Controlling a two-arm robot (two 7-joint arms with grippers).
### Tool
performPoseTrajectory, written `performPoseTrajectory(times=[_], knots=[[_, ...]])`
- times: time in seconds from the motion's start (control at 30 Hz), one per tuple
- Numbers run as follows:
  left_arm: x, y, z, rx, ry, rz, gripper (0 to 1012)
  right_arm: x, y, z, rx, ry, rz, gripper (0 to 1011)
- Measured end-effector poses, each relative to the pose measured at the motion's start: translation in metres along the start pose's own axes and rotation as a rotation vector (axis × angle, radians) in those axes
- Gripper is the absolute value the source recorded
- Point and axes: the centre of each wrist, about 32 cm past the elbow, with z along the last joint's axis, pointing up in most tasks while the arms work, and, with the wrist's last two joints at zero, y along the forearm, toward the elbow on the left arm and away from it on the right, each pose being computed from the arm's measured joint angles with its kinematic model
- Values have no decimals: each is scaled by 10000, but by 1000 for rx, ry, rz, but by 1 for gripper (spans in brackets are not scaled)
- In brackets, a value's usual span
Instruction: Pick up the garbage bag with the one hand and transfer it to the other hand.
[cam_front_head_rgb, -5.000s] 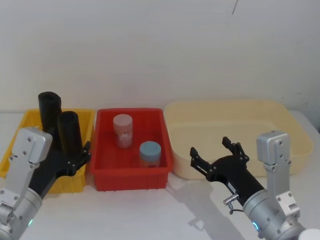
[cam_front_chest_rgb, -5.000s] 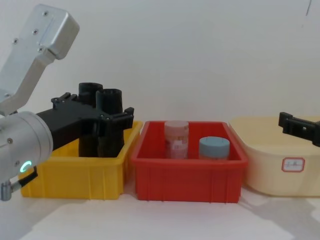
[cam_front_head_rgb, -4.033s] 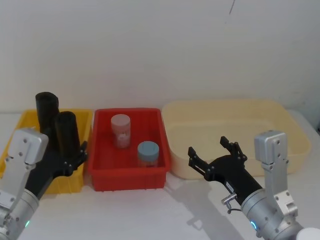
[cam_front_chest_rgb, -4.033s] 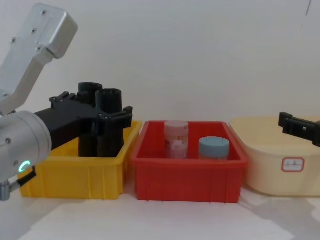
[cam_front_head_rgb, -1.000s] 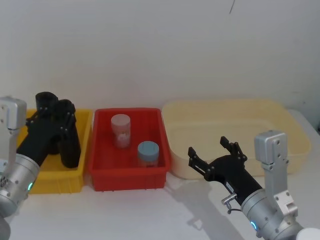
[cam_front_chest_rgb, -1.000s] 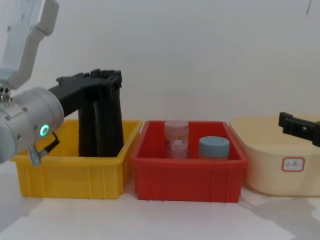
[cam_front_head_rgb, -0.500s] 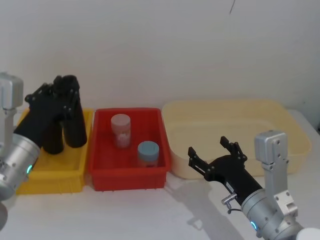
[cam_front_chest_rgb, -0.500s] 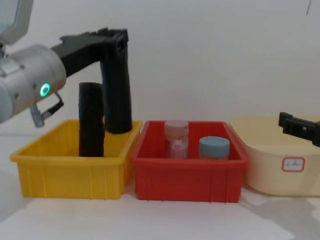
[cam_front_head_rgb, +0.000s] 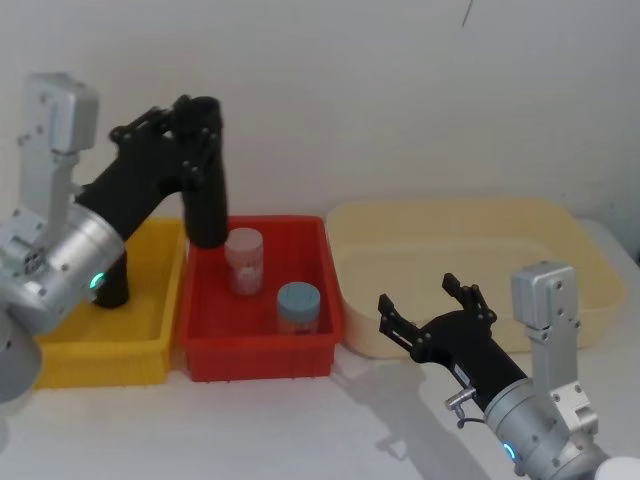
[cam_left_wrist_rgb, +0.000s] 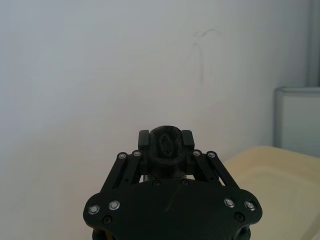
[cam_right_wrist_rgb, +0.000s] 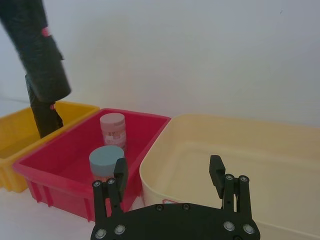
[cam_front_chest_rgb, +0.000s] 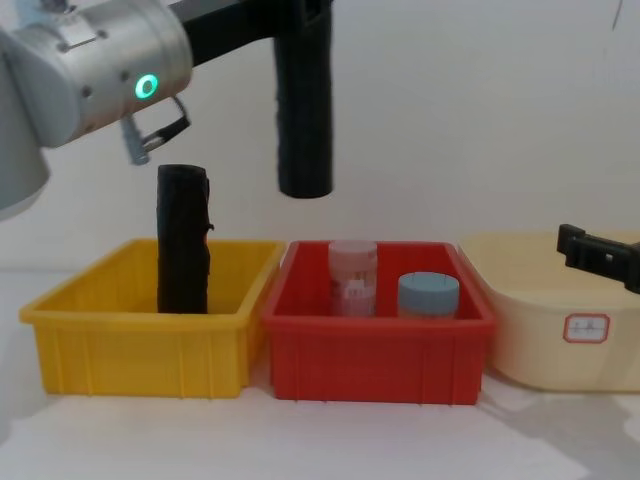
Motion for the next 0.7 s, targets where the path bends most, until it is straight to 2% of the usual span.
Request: performPoseTrajectory(times=[0.03, 0.07, 0.1, 0.13, 0.17, 0.23, 0.33, 0.37, 0.47, 0.53, 0.57, 0.7], knots=[[-3, -28, 5, -1, 3, -11, 358, 0, 0, 0, 0, 0, 0, 1000], [-13, -90, 21, -5, 8, -35, 358, 0, 0, 0, 0, 0, 0, 1000], [-14, -106, 16, -4, 12, -43, 358, 0, 0, 0, 0, 0, 0, 1000], [-25, -168, 17, -4, 20, -67, 358, 0, 0, 0, 0, 0, 0, 1000], [-25, -168, 17, -4, 20, -67, 358, 0, 0, 0, 0, 0, 0, 1000], [-54, -286, 16, -3, 35, -110, 358, 0, 0, 0, 0, 0, 0, 1000], [-80, -365, 10, 0, 48, -141, 358, 0, 0, 0, 0, 0, 0, 1000], [-106, -425, 1, 4, 60, -164, 358, 0, 0, 0, 0, 0, 0, 1000], [-160, -518, -16, 11, 82, -202, 358, 0, 0, 0, 0, 0, 0, 1000], [-188, -559, -28, 16, 93, -217, 358, 0, 0, 0, 0, 0, 0, 1000], [-224, -602, -40, 22, 105, -235, 358, 0, 0, 0, 0, 0, 0, 1000], [-300, -677, -68, 33, 129, -270, 358, 0, 0, 0, 0, 0, 0, 1000]])
